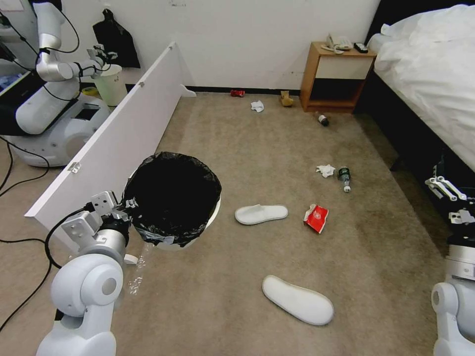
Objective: Pick up the trash bin and place the garbage on the floor into it.
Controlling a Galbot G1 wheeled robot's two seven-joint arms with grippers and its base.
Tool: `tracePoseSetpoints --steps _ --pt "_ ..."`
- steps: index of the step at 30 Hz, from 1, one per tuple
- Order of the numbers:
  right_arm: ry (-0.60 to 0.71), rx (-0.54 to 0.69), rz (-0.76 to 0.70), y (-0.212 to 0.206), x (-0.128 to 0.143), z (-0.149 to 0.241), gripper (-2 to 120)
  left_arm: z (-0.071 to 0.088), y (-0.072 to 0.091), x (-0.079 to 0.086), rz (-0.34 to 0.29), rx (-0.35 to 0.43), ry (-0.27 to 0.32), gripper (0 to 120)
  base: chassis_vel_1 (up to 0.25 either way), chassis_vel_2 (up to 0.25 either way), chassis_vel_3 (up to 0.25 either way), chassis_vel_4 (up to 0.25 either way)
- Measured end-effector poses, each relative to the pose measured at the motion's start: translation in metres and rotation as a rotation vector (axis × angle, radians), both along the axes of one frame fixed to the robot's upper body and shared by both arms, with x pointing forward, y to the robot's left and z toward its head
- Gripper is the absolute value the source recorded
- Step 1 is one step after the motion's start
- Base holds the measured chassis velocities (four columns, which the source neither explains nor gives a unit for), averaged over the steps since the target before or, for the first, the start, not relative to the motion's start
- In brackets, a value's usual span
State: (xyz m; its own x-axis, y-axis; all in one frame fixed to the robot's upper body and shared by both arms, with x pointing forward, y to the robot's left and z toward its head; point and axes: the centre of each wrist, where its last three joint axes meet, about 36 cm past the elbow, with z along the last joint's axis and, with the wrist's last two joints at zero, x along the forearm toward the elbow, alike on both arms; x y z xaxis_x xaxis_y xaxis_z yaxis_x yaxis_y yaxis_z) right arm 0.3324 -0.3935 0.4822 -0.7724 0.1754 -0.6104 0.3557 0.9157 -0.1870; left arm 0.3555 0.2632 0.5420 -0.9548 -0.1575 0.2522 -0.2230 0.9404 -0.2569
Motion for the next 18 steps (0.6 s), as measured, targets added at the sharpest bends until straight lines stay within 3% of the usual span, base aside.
tracePoseSetpoints --steps 18 --pt "-0.008 0.003 -0.001 -0.0007 0.0016 -0.0021 100 -0.0010 -0.0002 0.0005 0.001 0.001 0.001 4 0.000 0.000 0.000 0.000"
